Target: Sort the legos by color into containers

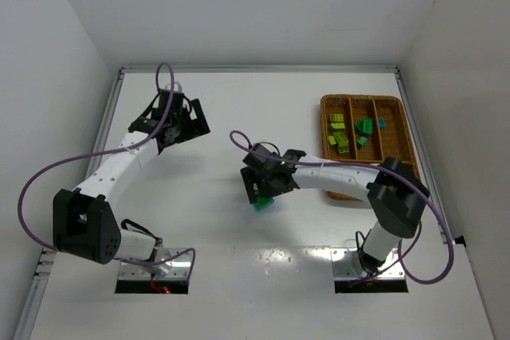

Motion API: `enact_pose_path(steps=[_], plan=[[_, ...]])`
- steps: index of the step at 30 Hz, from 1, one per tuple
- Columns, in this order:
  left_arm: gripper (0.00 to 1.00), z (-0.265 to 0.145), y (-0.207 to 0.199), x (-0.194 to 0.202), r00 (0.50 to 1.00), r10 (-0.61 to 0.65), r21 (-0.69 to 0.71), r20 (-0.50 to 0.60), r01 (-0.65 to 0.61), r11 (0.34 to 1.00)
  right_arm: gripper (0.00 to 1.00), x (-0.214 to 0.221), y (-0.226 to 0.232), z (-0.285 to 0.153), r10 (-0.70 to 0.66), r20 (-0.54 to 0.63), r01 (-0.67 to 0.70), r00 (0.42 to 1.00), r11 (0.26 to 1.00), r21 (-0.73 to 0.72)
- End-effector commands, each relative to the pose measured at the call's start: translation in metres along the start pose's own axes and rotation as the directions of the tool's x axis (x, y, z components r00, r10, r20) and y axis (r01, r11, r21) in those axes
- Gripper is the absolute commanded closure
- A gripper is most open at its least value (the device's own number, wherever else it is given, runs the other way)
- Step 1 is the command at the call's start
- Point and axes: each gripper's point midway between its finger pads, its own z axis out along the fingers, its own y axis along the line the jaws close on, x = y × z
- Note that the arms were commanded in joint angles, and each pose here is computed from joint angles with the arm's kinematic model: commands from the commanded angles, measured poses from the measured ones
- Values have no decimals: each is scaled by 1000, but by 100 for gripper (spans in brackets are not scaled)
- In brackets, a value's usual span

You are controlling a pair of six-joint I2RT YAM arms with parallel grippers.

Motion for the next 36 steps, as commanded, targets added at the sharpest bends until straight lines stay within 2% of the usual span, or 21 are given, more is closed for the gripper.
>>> enact_pose_path(steps=[1, 4, 6, 10, 15, 20, 24, 31, 36], plan=[[0, -8, -9, -13, 999, -13, 53, 51, 10, 999, 18, -34, -1, 10, 135, 113, -143, 984, 988, 60], [0, -9, -8, -11, 999, -13, 53, 51, 10, 999, 19, -28, -15, 22, 124, 77, -135, 989, 976, 170], [0, -9, -6, -12, 998, -13, 46, 55, 11, 999, 21, -23, -17, 24, 111, 66, -122, 992, 975, 188], [0, -9, -6, -12, 998, -13, 45, 55, 11, 999, 26, 10, -43, 27, 126, 18, -127, 992, 955, 270], [0, -9, -8, -11, 999, -13, 53, 51, 10, 999, 29, 24, -62, -3, 135, 39, -140, 990, 953, 268], [0, -10, -10, -10, 999, -13, 69, 41, 10, 998, 30, 42, -63, -8, 152, -28, -140, 988, 959, 245], [0, -8, -10, -8, 999, -13, 69, 41, 10, 998, 42, 46, -58, -9, 161, -22, -154, 987, 970, 190], [0, -12, -15, -8, 999, -16, 90, 41, 13, 996, 45, 51, -49, 5, 144, -55, -137, 988, 983, 124], [0, -13, -14, -6, 999, -16, 90, 41, 13, 996, 61, 48, -49, 6, 134, -42, -128, 990, 984, 124]])
